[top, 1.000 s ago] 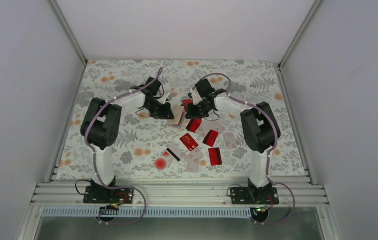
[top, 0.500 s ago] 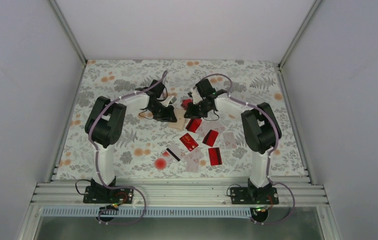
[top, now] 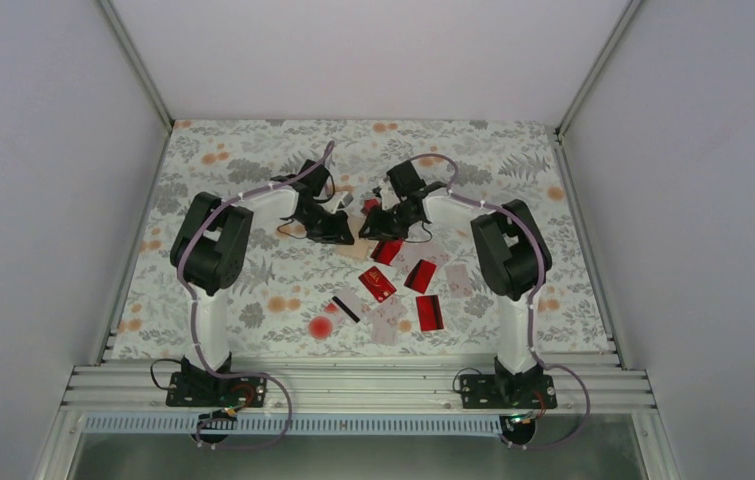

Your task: Put the credit cards into the card holder

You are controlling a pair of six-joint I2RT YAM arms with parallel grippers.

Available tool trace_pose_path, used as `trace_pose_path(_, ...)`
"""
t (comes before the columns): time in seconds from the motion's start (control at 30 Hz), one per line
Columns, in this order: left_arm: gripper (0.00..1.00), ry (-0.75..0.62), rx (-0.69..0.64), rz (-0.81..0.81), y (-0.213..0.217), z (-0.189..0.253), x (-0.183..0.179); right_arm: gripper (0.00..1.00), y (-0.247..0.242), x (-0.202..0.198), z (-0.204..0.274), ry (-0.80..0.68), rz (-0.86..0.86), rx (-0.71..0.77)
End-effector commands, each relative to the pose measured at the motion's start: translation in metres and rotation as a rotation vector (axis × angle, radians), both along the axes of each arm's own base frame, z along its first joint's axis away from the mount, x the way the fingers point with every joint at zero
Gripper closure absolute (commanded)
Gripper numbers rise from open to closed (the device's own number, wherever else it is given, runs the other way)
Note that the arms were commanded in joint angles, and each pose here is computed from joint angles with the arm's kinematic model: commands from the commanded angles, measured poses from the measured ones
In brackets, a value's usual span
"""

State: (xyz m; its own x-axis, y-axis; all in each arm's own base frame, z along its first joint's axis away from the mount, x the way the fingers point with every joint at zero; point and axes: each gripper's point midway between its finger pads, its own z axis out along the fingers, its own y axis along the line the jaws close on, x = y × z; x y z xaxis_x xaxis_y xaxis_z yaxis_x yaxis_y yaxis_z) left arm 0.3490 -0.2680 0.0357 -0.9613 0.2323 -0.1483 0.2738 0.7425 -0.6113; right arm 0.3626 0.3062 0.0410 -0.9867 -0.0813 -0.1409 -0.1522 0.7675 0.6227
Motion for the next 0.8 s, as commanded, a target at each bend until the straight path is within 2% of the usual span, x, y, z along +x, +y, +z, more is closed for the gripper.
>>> trace_pose_path(0.0,0.89,0.022,-0.016,-0.009,-0.005,-0.008,-0.004,0.73,0.011,0.010,0.011,-0.011,-0.001,0.062)
trace_pose_path(0.13,0.90,0.019,-0.020,-0.014,-0.005,-0.006,-0.005,0.69,0.013,0.008,0.024,-0.024,0.008,0.084)
trace_pose_path(0.37,0.90,0.018,-0.024,-0.021,-0.005,-0.008,-0.008,0.69,0.006,0.005,0.044,-0.068,-0.004,0.073)
trace_pose_path(0.77,0.90,0.021,-0.015,-0.040,-0.004,-0.015,-0.007,0.84,-0.020,-0.015,0.021,-0.054,-0.060,-0.014)
